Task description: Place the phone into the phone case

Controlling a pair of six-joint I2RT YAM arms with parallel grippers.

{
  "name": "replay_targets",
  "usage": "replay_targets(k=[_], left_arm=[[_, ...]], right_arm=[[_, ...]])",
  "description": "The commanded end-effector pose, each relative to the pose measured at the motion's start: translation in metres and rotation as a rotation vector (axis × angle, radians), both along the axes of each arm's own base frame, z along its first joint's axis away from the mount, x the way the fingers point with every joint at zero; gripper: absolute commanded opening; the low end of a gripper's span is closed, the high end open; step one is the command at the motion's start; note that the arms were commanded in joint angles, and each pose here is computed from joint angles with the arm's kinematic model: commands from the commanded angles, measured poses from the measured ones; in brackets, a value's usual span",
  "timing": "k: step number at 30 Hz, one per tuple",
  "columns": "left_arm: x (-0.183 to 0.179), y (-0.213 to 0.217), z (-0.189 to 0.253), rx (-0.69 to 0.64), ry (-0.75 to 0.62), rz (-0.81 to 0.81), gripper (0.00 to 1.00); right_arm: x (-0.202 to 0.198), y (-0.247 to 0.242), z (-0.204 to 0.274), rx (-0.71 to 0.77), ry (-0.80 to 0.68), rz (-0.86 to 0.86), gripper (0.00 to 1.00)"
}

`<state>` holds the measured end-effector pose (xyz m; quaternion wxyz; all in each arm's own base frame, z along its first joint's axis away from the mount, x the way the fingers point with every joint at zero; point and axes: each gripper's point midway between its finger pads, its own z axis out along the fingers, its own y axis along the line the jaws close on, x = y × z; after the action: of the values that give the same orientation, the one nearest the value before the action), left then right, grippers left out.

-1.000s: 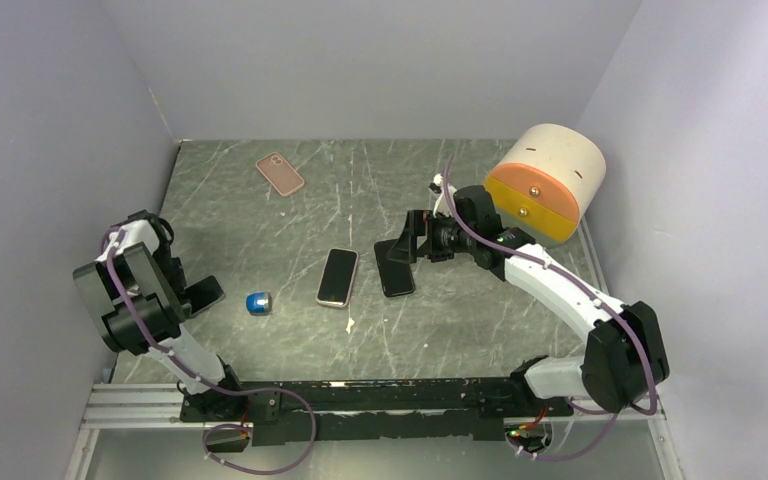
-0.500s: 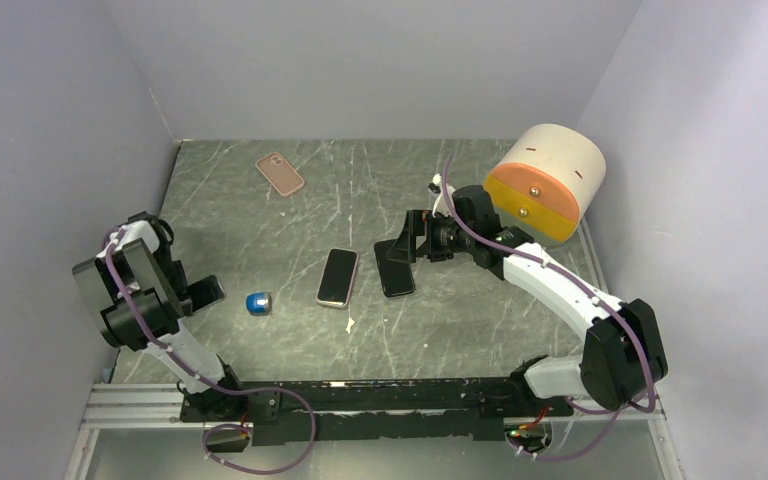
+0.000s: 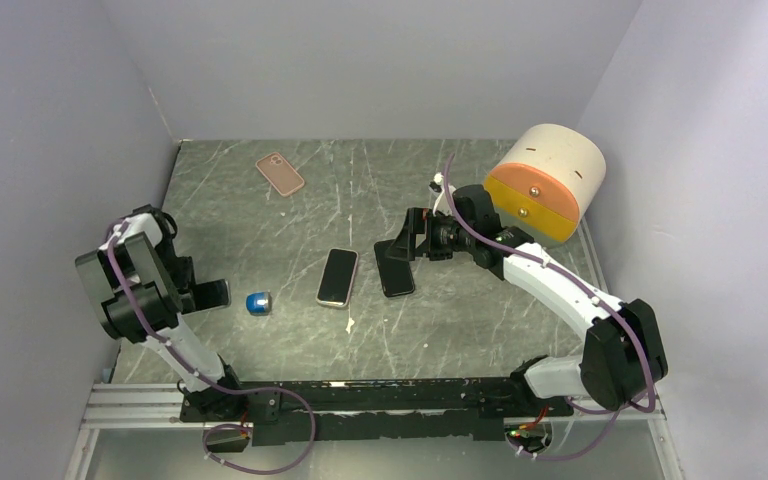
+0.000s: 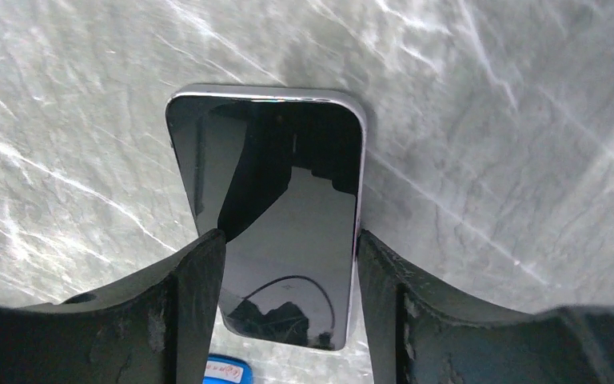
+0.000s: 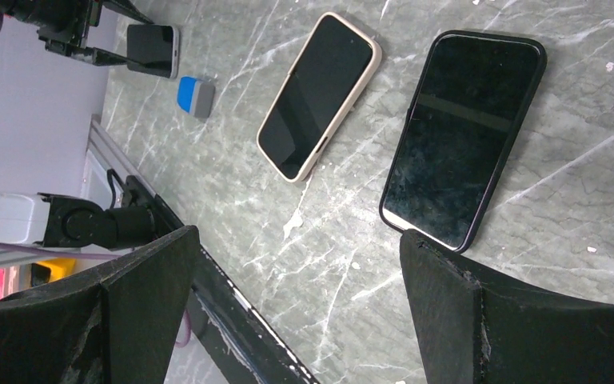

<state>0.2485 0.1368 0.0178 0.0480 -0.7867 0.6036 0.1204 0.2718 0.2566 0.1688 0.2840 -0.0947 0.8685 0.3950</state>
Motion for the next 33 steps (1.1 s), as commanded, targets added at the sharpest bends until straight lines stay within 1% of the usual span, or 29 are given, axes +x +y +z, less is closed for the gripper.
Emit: replay_targets(k=[1, 4, 6, 8, 11, 14, 18, 21, 25, 28, 31, 33], left_arm=[[0.036, -0.024, -0.019, -0.121, -0.071, -0.112, 0.47], [0.051, -0.031, -0.019, -0.12, -0.076, -0.185, 0.47], [0.06, -0.038, -0.017, -0.116, -0.079, -0.234, 0.49], [0.064, -0.041, -0.014, -0.111, -0.078, -0.266, 0.58], [0.061, -0.041, -0.009, -0.098, -0.072, -0.275, 0.72], [0.058, -0.036, -0.005, -0.065, -0.097, -0.286, 0.82], [0.048, -0.029, -0.007, -0.093, -0.134, -0.259, 0.91], [0.039, -0.02, -0.003, -0.077, -0.135, -0.263, 0.94], [0.022, -0.014, 0.009, -0.022, -0.111, -0.249, 0.94], [0.006, -0.009, 0.017, 0.016, -0.086, -0.209, 0.94], [-0.003, -0.004, 0.02, 0.056, -0.111, -0.204, 0.94], [-0.012, 0.0, 0.021, 0.066, -0.123, -0.166, 0.94]], right_arm=[[0.008, 0.005, 0.014, 0.033, -0.054, -0.011, 0.98], [0.007, 0.003, 0.013, 0.029, -0.058, -0.016, 0.98], [0.006, 0.002, 0.011, 0.023, -0.055, -0.019, 0.98], [0.006, 0.001, 0.01, 0.02, -0.056, -0.019, 0.98], [0.005, 0.0, 0.011, 0.017, -0.061, -0.024, 0.98], [0.004, -0.003, 0.011, 0.017, -0.073, -0.03, 0.98], [0.002, -0.005, 0.011, 0.008, -0.078, -0.027, 0.98], [0.002, -0.006, 0.01, -0.008, -0.079, -0.023, 0.98], [0.003, -0.006, 0.011, -0.008, -0.083, -0.026, 0.98], [0.003, -0.004, 0.012, 0.005, -0.08, -0.027, 0.98], [0.002, -0.002, 0.014, 0.016, -0.071, -0.019, 0.98], [0.001, -0.002, 0.018, 0.019, -0.071, -0.013, 0.98]])
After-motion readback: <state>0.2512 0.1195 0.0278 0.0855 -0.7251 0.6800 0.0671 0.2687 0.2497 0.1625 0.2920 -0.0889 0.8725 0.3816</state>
